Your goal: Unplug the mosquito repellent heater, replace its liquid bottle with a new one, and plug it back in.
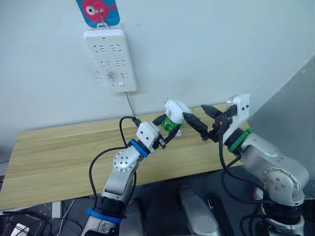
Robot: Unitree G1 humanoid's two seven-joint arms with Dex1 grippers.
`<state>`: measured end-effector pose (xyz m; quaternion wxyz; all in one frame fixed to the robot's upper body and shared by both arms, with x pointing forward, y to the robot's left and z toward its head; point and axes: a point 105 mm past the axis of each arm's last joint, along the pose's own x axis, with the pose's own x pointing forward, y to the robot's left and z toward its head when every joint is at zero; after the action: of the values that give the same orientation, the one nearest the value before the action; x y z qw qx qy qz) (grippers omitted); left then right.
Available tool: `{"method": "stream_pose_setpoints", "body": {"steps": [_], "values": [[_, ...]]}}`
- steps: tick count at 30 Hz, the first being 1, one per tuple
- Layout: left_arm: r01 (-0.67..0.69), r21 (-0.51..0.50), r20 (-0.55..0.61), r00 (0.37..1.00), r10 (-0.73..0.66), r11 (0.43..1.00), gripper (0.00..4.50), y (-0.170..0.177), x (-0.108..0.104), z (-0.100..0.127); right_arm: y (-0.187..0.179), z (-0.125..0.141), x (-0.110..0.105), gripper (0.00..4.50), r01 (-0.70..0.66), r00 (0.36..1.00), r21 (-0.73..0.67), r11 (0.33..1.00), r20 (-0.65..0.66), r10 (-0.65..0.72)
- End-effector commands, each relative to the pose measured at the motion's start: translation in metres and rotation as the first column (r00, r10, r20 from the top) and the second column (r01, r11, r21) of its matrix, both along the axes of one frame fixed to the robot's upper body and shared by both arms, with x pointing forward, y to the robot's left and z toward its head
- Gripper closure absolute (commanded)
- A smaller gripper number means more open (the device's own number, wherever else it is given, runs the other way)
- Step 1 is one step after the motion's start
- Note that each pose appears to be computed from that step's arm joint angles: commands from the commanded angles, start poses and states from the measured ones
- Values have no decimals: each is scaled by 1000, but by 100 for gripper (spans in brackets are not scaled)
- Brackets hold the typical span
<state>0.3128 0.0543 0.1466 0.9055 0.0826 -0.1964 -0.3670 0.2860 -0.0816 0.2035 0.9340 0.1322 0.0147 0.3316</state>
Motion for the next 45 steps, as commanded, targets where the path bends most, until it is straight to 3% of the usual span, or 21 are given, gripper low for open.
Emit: {"method": "stream_pose_setpoints", "body": {"steps": [1, 9, 18, 21, 24, 33, 37, 38, 45], "values": [[14, -39, 63, 998, -11, 999, 222, -5, -9, 15, 6, 11, -7, 0, -27, 1000, 76, 997, -1, 27], [54, -92, 53, 997, -49, 994, 222, -13, -17, 23, 21, 11, -2, 0, -66, 997, 152, 986, -19, 69], [69, -119, 29, 997, -66, 991, 222, -13, -20, 26, 25, 25, 9, 0, -89, 996, 221, 971, 51, 80], [76, -126, 26, 997, -73, 989, 222, -14, -21, 28, 27, 25, 9, 59, -108, 993, 218, 970, 58, 98], [84, -145, 5, 996, -85, 986, 222, -16, -21, 29, 30, 25, 6, 154, -136, 990, 209, 968, 65, 125], [104, -137, 14, 995, -103, 985, 222, -19, -23, 31, 35, 26, -1, 153, -185, 982, 199, 962, 73, 173], [104, -126, 19, 995, -102, 987, 222, -18, -23, 30, 34, 25, 1, 17, -170, 985, 193, 966, 58, 162], [102, -125, 19, 995, -101, 987, 222, -18, -23, 30, 34, 24, 1, 0, -173, 985, 183, 968, 54, 166], [115, -125, 22, 993, -113, 985, 222, -20, -24, 30, 36, 24, 4, 0, -162, 987, 193, 968, 42, 157]]}}
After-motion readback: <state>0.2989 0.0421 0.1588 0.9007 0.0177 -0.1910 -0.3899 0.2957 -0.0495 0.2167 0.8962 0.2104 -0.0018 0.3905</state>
